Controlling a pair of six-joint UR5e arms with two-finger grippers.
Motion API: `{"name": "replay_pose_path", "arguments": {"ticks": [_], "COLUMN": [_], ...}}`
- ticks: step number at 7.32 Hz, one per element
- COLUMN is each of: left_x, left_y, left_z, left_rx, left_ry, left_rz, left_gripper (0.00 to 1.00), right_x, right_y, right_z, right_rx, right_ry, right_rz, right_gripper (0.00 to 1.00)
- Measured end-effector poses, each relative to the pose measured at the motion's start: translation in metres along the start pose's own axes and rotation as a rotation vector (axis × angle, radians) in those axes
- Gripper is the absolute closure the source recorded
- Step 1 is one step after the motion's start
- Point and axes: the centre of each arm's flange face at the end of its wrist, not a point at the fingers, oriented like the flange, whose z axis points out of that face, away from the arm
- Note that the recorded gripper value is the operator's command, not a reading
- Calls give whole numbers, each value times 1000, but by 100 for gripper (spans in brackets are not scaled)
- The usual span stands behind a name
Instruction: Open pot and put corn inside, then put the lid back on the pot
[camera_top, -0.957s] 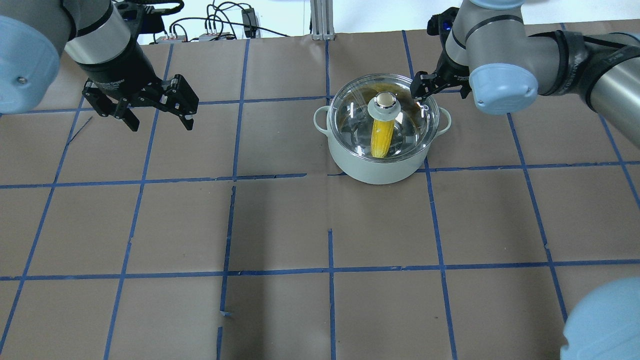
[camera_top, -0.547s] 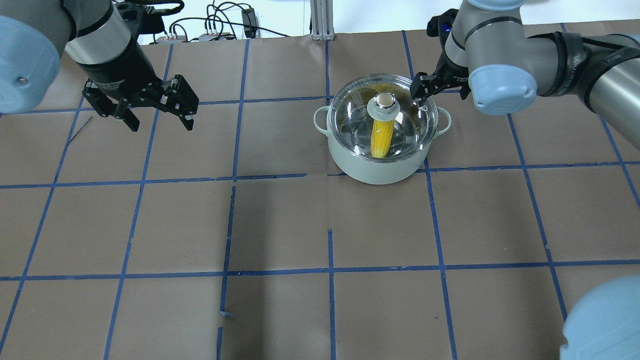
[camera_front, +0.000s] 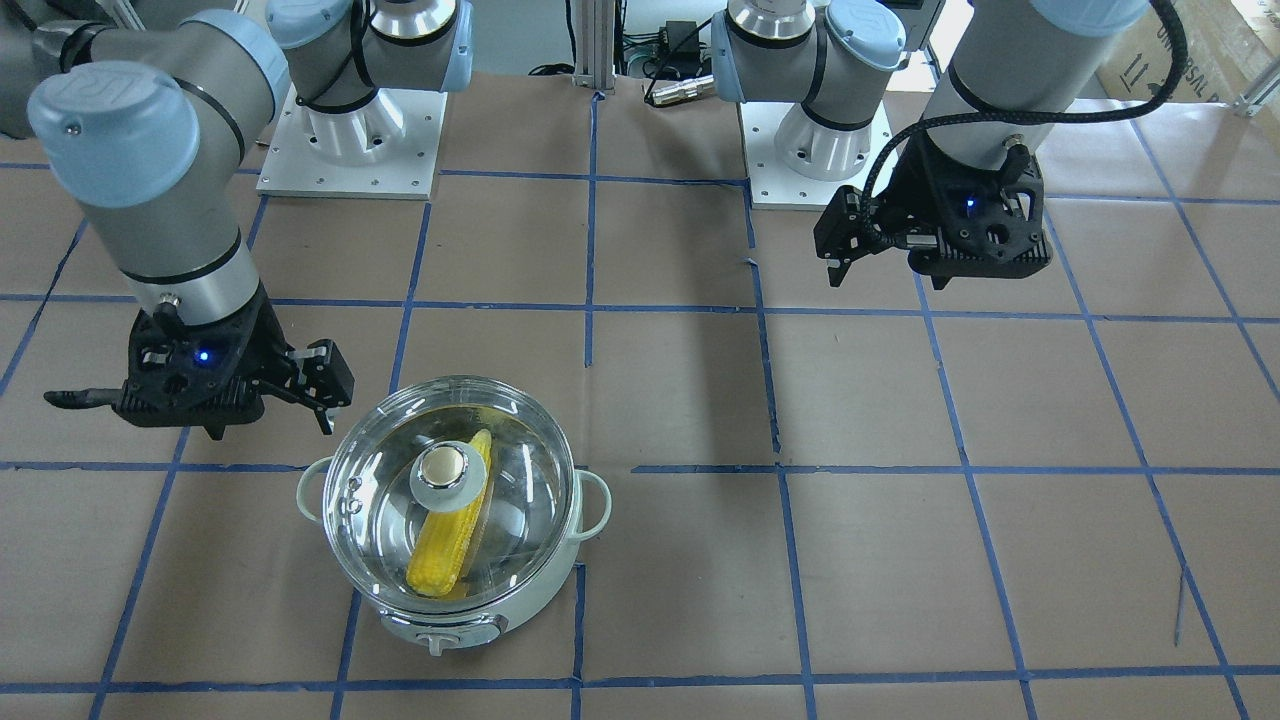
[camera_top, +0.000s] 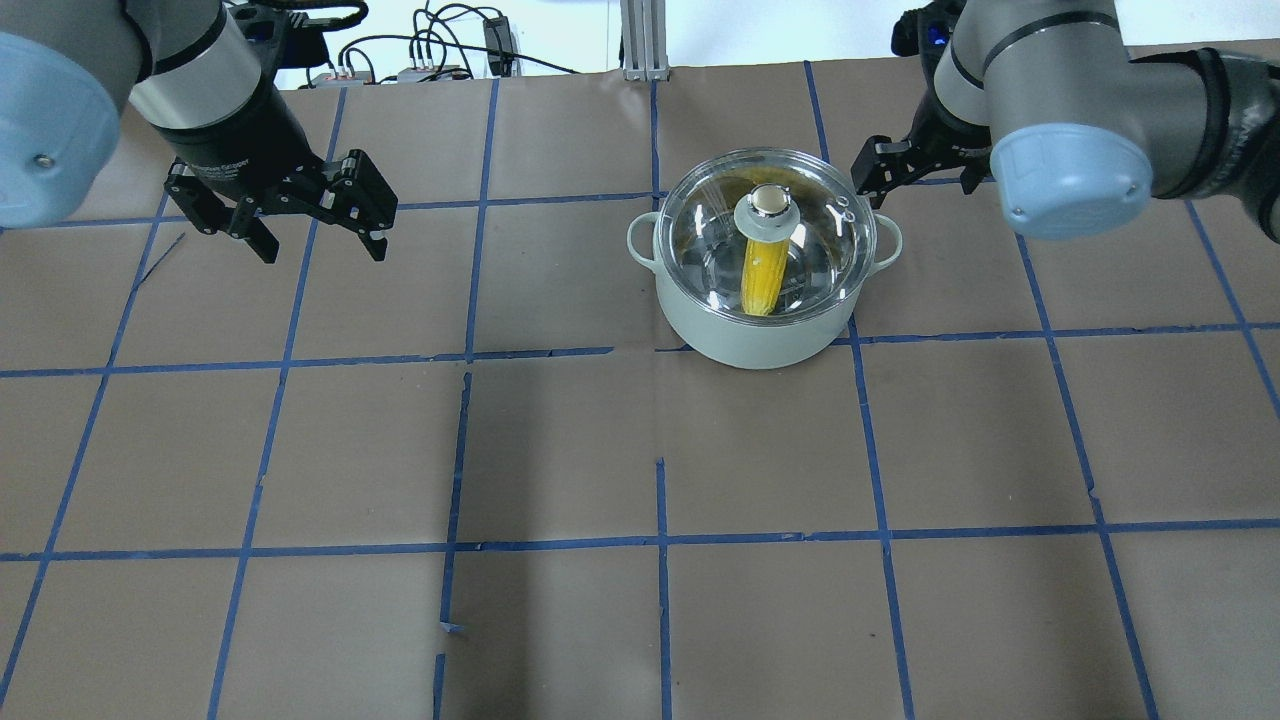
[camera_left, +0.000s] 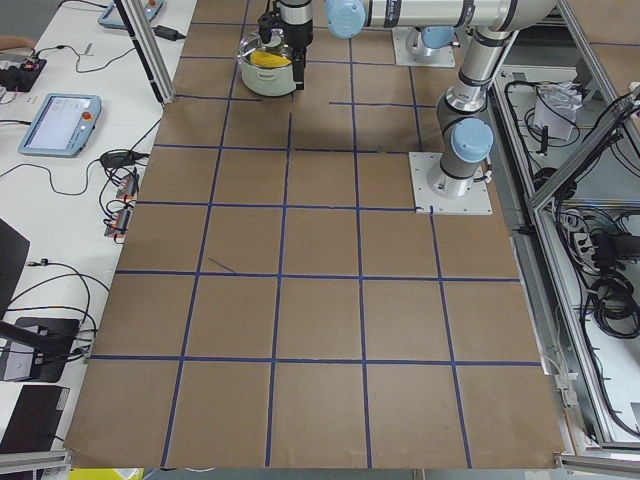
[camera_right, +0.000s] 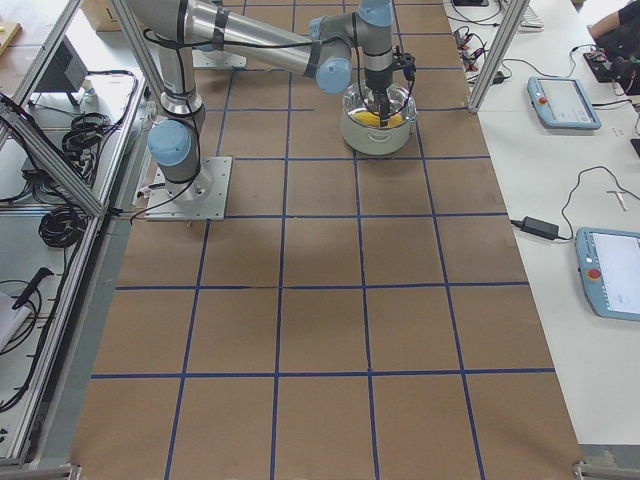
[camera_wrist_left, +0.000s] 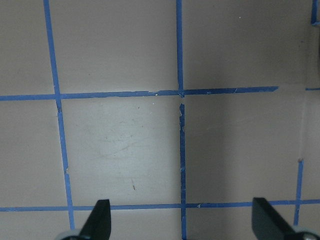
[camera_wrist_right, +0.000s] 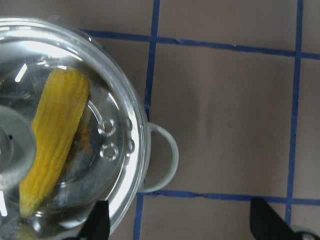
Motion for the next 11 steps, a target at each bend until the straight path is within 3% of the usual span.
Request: {"name": "replay_pose_path", "arguments": {"ticks": [2, 4, 8, 11], "left_x": [0, 0, 0, 0], "left_y": [-1, -1, 0, 0], "left_z": [0, 0, -1, -1], "left_rx": [0, 1, 1, 1], "left_ry": [-2, -2, -2, -2], "left_rz": [-1, -1, -1, -1], "left_gripper": [0, 0, 0, 0], "right_x": [7, 11, 10, -1], "right_y": [47, 63, 41, 15], "right_z": [-35, -78, -141, -152], "right_rx": [5, -13, -46, -101], "right_ry": [49, 50, -13, -46], "right_rz": [15, 39, 64, 74], "right_gripper": [0, 0, 0, 0]}}
